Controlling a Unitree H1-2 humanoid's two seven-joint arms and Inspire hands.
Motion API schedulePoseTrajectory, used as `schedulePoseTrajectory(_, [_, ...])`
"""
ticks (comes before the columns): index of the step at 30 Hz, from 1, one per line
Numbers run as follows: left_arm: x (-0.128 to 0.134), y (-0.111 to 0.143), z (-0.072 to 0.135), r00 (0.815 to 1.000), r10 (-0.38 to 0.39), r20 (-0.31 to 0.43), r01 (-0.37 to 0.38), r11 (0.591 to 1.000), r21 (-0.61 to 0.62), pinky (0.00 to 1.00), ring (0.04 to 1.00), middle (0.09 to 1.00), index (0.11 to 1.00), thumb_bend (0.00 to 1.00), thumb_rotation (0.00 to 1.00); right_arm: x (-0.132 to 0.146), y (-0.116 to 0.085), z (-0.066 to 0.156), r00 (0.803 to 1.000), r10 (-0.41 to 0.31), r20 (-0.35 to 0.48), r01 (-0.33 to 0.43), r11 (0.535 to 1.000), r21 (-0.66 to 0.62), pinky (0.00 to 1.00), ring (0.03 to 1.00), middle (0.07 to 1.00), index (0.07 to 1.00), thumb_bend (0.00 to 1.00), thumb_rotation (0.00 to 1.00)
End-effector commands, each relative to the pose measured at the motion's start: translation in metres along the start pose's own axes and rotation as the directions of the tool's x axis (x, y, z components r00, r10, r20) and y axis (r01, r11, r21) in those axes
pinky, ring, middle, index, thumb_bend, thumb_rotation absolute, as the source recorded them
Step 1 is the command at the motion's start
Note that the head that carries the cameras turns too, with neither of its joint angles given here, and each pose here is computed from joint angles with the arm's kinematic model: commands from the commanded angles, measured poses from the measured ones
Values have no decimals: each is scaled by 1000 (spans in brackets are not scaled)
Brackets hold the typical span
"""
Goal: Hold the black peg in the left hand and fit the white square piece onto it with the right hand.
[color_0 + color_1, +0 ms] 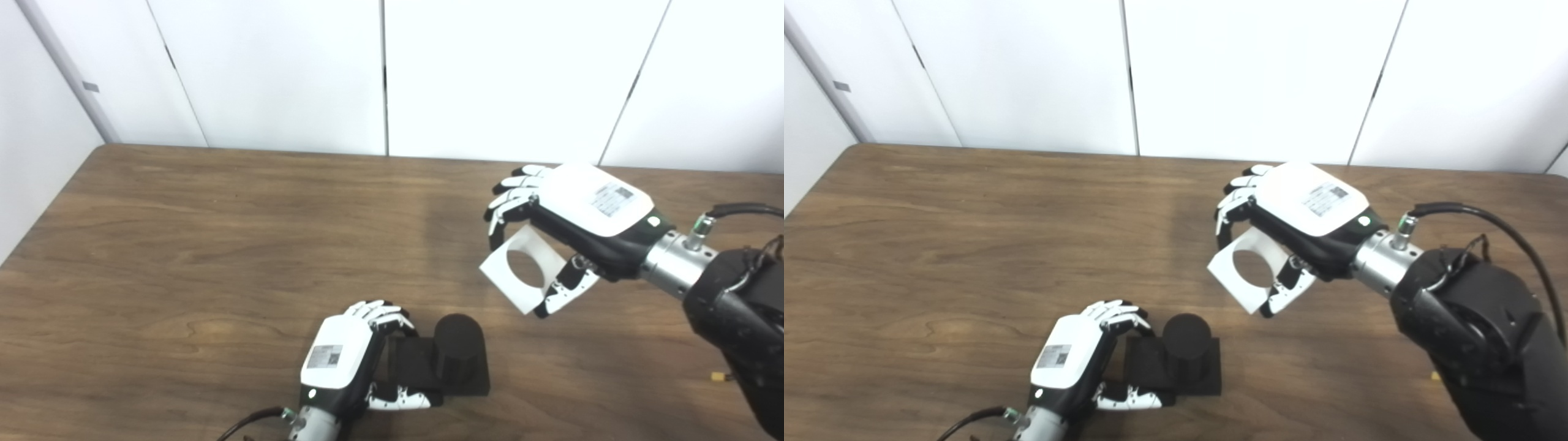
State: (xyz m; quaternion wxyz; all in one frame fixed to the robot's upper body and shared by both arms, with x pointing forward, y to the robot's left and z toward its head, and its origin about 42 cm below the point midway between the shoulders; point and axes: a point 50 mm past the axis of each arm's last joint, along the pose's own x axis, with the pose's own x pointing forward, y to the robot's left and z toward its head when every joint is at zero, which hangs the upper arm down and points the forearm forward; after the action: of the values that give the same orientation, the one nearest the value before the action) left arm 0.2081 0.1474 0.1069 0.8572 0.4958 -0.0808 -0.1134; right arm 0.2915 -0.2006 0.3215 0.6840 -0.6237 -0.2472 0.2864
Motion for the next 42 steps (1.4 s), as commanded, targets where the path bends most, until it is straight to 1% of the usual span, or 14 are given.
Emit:
schedulePoseTrajectory(1, [-6, -19, -24, 983, -140, -117, 149, 986, 75, 852, 826, 756, 489, 513, 50, -1, -14, 6, 998, -58, 30, 59, 998, -31, 915, 863, 748, 481, 523, 129])
schedulePoseTrajectory(8, [1, -16, -34, 983, -148, -111, 159, 982, 100, 851, 820, 751, 489, 514, 48, 2, -10, 15, 997, -67, 40, 68, 998, -19, 946, 874, 755, 482, 523, 129])
schedulePoseTrajectory(12, [4, -16, -38, 983, -151, -105, 163, 980, 117, 847, 818, 751, 489, 514, 49, 4, -7, 19, 996, -76, 47, 77, 997, -23, 943, 868, 753, 481, 523, 129])
schedulePoseTrajectory(22, [7, -10, -46, 984, -147, -97, 159, 978, 132, 847, 817, 749, 489, 513, 49, 8, 2, 26, 997, -60, 46, 60, 998, -15, 950, 877, 762, 481, 524, 131])
schedulePoseTrajectory(26, [8, -8, -47, 985, -144, -93, 156, 979, 134, 852, 817, 749, 489, 512, 50, 11, 7, 28, 998, -47, 45, 47, 999, -8, 958, 880, 762, 481, 524, 132])
schedulePoseTrajectory(33, [8, -5, -47, 986, -140, -89, 150, 981, 126, 861, 820, 749, 489, 512, 50, 16, 16, 29, 998, -13, 55, 13, 1000, 6, 945, 886, 764, 483, 524, 130])
schedulePoseTrajectory(38, [8, -4, -46, 986, -140, -89, 151, 981, 125, 853, 817, 748, 489, 512, 50, 18, 22, 28, 998, 23, 53, -23, 1000, 10, 956, 894, 771, 483, 523, 131])
schedulePoseTrajectory(42, [7, -4, -47, 986, -141, -88, 151, 980, 126, 851, 816, 747, 489, 512, 50, 18, 26, 28, 998, 32, 55, -33, 999, 10, 948, 888, 767, 483, 524, 131])
